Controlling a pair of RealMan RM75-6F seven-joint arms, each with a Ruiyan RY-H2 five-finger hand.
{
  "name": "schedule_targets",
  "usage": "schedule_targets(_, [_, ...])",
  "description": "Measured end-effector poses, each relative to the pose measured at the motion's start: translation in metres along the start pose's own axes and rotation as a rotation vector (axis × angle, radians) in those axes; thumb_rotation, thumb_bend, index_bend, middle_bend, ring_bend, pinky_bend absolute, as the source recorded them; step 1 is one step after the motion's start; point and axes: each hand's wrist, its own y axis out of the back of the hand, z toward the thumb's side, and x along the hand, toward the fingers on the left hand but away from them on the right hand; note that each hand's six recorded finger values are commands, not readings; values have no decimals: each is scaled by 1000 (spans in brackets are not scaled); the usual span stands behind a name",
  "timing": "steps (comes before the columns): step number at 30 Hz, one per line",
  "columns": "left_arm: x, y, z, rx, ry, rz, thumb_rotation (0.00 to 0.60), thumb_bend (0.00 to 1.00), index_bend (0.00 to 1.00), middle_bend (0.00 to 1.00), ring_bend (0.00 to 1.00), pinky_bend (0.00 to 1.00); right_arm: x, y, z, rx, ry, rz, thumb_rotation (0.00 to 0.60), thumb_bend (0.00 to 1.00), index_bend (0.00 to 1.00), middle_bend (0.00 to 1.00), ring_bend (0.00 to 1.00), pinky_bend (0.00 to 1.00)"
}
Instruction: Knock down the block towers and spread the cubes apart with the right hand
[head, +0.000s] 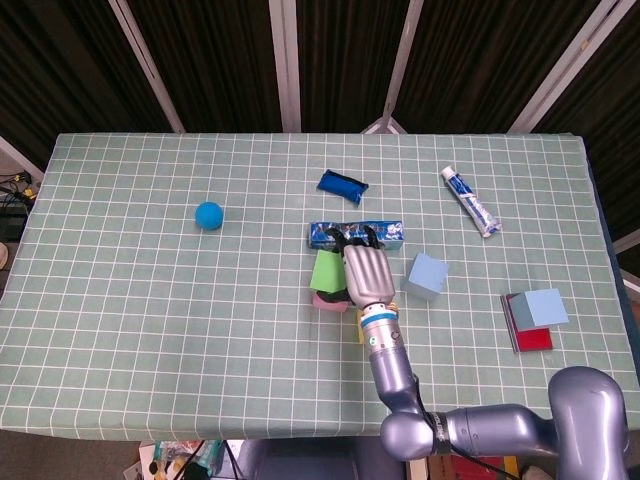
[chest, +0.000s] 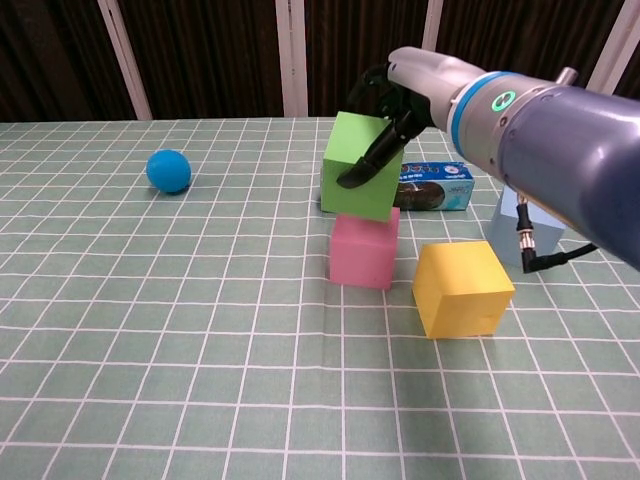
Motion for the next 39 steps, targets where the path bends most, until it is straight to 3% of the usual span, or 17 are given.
schedule_targets(5, [0, 0, 0, -1, 2, -3, 600, 255, 117, 0, 0, 0, 7, 0, 11, -35, 28, 11, 600, 125, 216, 585, 289, 0])
schedule_targets(16, [2, 5, -7, -21, 19, 6, 600, 255, 117, 0, 0, 0, 33, -25, 45, -149, 115, 118, 600, 125, 215, 585, 289, 0])
schedule_targets(32, [1, 5, -6, -17, 18, 9, 600, 254, 118, 0, 0, 0, 66, -67, 50, -154, 185, 215, 600, 125, 216, 585, 289, 0])
schedule_targets(39, [0, 8, -9, -30, 21, 15, 600, 255, 119, 0, 0, 0, 67, -84, 48, -112, 189, 215, 600, 124, 216, 585, 288, 0])
